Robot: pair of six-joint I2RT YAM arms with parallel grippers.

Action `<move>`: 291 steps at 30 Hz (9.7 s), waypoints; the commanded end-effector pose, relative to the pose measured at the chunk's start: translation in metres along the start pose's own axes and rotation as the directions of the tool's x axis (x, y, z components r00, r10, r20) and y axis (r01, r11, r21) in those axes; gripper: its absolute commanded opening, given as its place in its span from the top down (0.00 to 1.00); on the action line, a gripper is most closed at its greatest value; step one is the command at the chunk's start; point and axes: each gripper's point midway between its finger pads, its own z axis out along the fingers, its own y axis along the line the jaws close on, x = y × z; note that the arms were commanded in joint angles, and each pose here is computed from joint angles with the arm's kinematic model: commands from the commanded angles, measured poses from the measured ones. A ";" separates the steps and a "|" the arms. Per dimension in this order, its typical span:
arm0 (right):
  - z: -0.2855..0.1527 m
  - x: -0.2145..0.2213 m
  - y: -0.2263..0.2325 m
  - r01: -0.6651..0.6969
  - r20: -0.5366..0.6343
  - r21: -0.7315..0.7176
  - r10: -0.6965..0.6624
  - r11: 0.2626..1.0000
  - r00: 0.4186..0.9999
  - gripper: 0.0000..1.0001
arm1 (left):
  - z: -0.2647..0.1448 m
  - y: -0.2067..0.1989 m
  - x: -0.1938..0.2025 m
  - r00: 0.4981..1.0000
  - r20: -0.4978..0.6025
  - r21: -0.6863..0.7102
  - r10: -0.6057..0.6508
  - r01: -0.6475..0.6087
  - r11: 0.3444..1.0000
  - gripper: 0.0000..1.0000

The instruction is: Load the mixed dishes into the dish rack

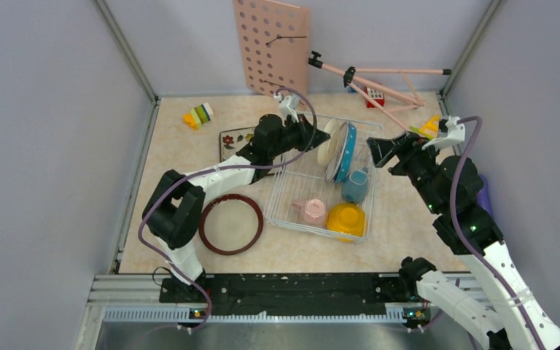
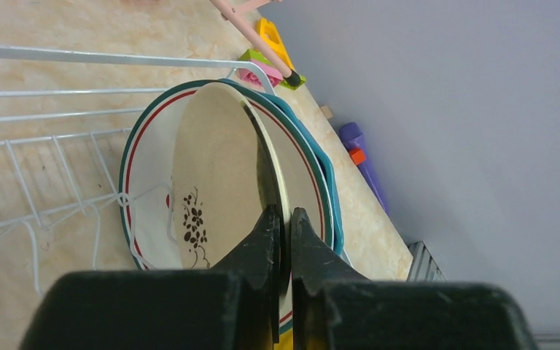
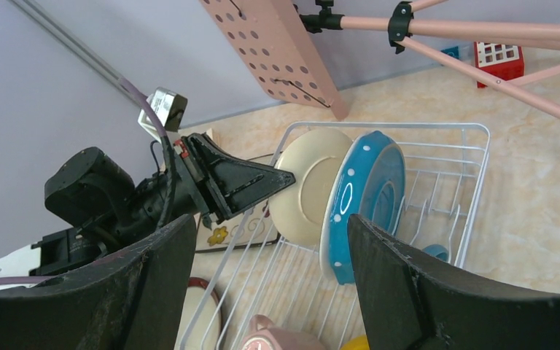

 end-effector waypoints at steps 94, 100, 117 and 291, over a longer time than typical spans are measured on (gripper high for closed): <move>0.013 0.051 0.043 0.005 -0.293 -0.234 -0.075 0.972 0.953 0.25 | -0.213 0.291 0.044 0.870 0.094 -0.638 -0.484 0.426 0.641 0.67; 0.014 0.054 0.044 -0.018 -0.305 -0.234 -0.056 0.972 0.951 0.25 | -0.222 0.277 0.022 0.899 0.133 -0.642 -0.418 0.399 0.655 1.00; 0.031 0.077 0.064 -0.150 -0.410 -0.285 0.022 0.947 0.912 0.29 | -0.271 0.214 -0.050 0.867 0.413 -0.580 -0.278 0.486 0.654 1.00; 0.191 0.346 0.184 -0.385 -0.713 0.447 0.582 0.807 0.391 0.01 | -0.330 0.203 -0.054 0.640 0.577 -0.325 -0.507 0.749 0.577 1.00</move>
